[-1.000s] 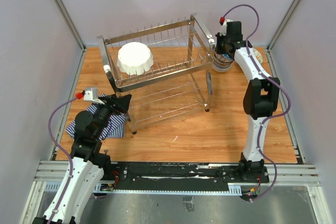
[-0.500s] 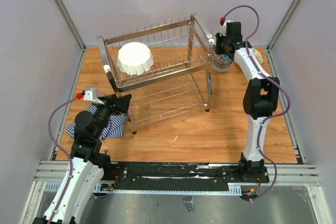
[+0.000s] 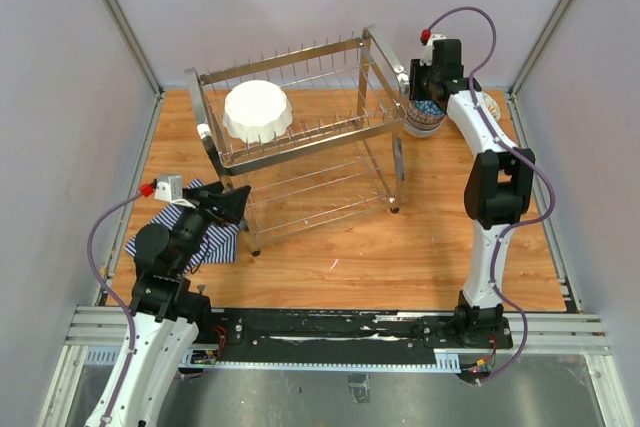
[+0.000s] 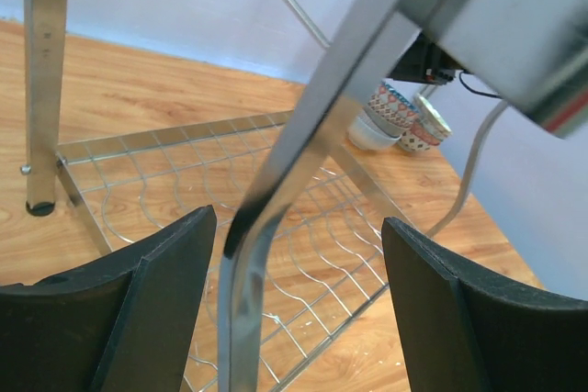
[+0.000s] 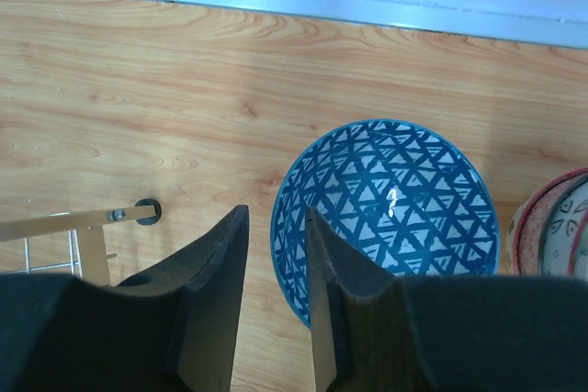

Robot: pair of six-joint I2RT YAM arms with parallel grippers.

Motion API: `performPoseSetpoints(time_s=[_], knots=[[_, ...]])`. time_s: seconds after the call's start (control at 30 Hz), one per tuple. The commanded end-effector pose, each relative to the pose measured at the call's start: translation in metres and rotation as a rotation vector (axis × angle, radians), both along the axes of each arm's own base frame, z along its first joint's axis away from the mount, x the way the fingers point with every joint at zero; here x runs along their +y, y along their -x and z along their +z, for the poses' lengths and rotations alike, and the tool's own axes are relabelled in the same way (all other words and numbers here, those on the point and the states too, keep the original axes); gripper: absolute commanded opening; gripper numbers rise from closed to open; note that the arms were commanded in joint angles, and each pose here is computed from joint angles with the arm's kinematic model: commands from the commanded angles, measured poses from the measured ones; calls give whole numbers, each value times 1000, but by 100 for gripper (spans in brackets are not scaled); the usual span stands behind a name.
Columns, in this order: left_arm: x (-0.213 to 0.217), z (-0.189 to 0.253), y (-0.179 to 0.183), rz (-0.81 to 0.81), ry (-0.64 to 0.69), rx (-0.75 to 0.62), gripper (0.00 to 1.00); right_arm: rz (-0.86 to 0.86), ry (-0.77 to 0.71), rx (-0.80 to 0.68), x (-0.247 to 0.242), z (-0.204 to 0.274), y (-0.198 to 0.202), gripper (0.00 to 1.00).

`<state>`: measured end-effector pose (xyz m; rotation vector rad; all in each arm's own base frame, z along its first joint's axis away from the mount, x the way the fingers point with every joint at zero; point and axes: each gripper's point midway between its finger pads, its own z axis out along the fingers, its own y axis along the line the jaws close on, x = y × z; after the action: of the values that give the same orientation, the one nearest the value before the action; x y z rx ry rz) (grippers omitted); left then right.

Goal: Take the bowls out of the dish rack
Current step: Place the bowl with the bowl, then adjust the dish rack at the center of the board.

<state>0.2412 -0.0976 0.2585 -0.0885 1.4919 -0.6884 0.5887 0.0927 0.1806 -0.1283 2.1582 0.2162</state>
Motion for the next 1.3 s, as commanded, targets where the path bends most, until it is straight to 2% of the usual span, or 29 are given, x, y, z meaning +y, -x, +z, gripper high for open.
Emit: performPoseSetpoints(time_s=[0.0,0.4,0.7,1.0,1.27], knots=[[-7,14,17,-62,-20,-57,77,-12,-30,-147,-5,73,7,32],[3,44,49,-35,20,-128,77,-42,-58,-346,-15,183,54,46],[17,73,64,23,73,-187,78,77,-139,-480,3,252,109,51],[21,57,43,77,83,-69,78,259,-256,-529,38,290,167,55],[21,45,34,84,65,-16,78,379,-232,-491,86,290,205,56]])
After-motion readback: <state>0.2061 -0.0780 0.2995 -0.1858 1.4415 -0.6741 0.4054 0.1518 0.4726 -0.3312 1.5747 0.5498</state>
